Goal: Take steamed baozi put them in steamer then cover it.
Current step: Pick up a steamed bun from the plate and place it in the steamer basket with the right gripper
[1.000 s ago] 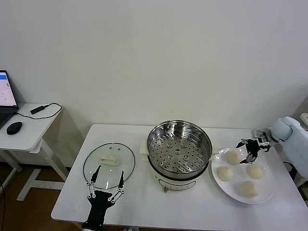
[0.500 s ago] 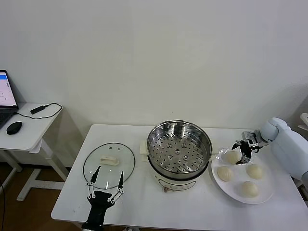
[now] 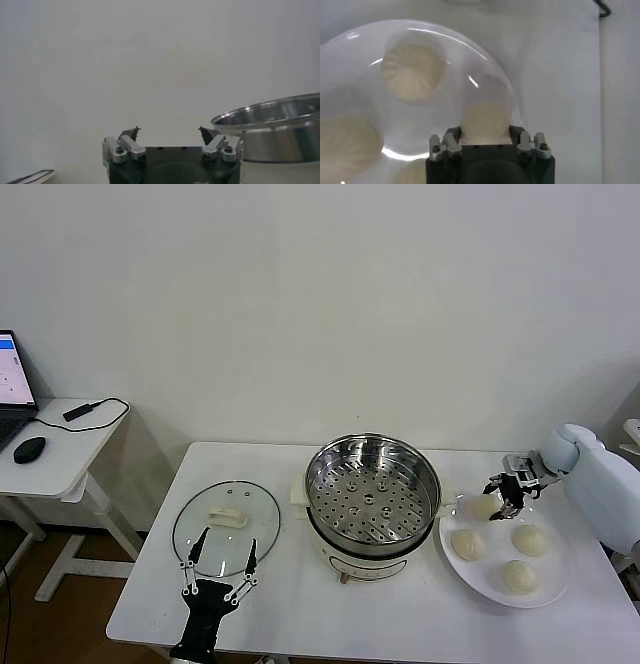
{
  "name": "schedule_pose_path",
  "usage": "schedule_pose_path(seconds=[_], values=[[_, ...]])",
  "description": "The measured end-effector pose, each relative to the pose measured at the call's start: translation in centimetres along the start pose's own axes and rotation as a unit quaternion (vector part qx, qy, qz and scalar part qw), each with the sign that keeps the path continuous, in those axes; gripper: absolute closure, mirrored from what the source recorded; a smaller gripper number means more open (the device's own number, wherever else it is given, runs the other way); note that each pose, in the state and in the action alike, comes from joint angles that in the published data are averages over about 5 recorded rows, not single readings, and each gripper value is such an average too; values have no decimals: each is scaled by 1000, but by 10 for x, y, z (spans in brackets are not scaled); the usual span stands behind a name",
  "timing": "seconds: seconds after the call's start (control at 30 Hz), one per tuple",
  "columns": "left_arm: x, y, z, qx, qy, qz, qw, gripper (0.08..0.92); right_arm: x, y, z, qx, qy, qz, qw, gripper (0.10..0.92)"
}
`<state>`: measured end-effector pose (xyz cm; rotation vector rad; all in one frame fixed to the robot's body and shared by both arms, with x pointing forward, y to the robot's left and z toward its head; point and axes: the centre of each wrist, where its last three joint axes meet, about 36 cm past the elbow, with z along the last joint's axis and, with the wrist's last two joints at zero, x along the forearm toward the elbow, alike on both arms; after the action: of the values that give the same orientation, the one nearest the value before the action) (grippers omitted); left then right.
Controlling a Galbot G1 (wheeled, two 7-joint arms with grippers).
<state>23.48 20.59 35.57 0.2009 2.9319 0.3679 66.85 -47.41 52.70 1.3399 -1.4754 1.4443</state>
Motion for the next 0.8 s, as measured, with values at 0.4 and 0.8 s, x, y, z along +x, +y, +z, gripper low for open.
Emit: schedule_pose_path(seconds=[0.4, 0.8], values=[[-3, -1, -4, 1, -5, 2, 1000, 177, 89, -67, -141, 288, -40, 39, 956, 336], [-3, -2, -7, 4, -10, 0, 1000, 177, 73, -81, -273, 515, -26, -2, 857, 335]])
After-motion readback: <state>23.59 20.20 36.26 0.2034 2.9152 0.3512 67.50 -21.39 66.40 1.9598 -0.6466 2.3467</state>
